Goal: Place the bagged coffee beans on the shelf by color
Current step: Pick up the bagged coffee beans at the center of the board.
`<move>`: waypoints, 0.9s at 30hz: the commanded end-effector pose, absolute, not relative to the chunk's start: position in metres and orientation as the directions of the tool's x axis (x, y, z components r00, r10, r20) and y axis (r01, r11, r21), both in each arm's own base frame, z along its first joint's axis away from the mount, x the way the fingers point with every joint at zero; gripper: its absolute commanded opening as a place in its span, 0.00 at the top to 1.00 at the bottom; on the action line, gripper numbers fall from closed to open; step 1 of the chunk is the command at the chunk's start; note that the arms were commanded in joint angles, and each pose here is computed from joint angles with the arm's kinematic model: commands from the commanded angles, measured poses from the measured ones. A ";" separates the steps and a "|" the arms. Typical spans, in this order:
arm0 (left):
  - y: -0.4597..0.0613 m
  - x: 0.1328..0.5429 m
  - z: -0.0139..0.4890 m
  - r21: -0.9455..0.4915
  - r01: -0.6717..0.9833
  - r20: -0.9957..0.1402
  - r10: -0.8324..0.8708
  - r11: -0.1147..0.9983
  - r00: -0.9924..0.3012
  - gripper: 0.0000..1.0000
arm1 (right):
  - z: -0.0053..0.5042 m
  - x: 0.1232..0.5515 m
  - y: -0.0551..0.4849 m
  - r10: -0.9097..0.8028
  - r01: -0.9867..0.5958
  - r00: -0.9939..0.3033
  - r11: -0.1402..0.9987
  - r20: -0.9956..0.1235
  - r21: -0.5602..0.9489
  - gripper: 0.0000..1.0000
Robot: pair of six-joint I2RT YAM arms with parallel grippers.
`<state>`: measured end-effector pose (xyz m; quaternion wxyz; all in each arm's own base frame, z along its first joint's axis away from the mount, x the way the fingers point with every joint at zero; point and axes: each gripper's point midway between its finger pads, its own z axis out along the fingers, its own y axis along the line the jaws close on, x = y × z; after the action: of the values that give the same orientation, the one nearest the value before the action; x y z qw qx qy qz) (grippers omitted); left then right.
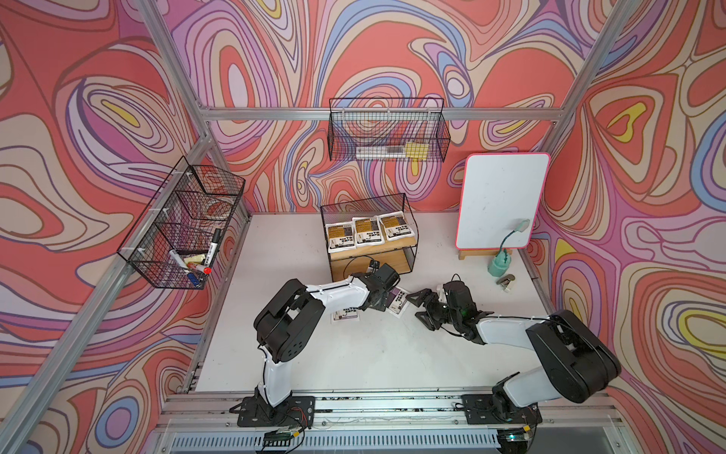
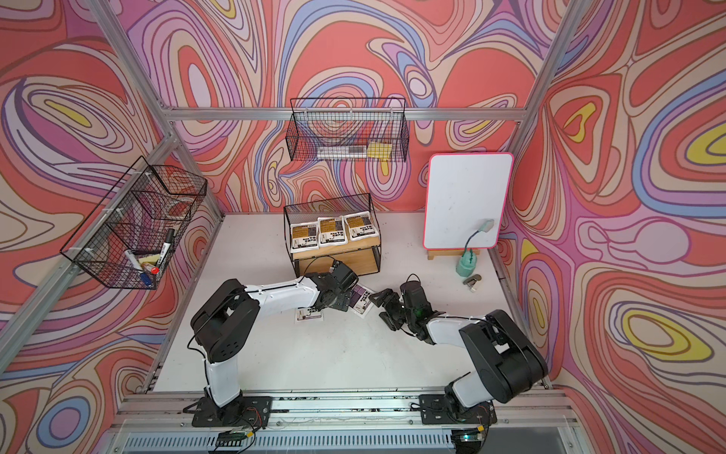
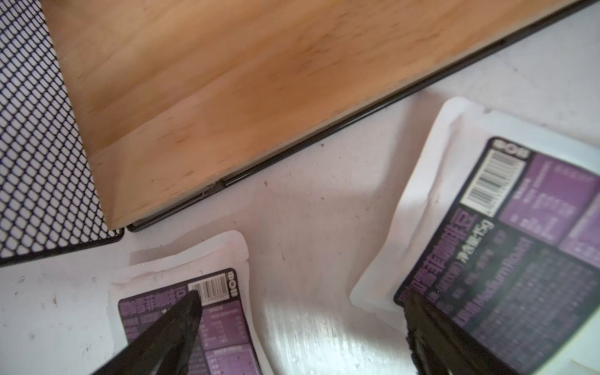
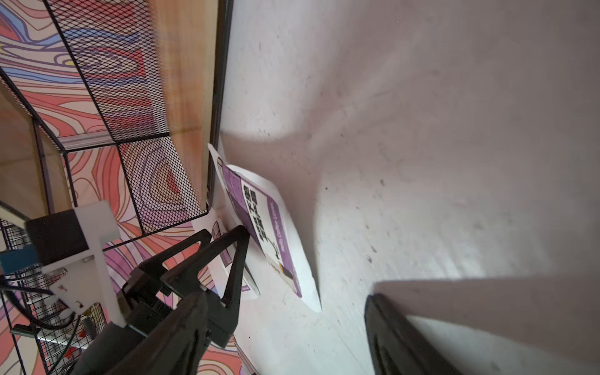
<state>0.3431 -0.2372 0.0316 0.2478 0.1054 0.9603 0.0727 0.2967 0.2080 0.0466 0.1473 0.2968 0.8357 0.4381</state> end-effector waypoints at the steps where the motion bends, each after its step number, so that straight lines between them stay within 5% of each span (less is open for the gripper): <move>1: -0.235 0.343 0.025 0.205 0.174 -0.439 0.249 0.963 -0.863 0.01 | 0.032 0.297 0.206 0.641 0.393 -0.767 0.452 0.015 0.801 0.22; 16: -0.233 0.337 0.018 0.207 0.187 -0.416 0.259 0.960 -0.872 0.01 | -0.007 0.296 0.224 0.614 0.405 -0.786 0.426 0.070 0.809 0.28; 27: -0.231 0.334 0.022 0.196 0.186 -0.418 0.254 0.963 -0.872 0.01 | -0.017 0.288 0.223 0.611 0.413 -0.787 0.410 0.092 0.813 0.58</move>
<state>0.3415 -0.2378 0.0292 0.2435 0.1085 0.9613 0.0697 0.3177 0.2356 0.0320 0.1690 0.2714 0.7983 0.5104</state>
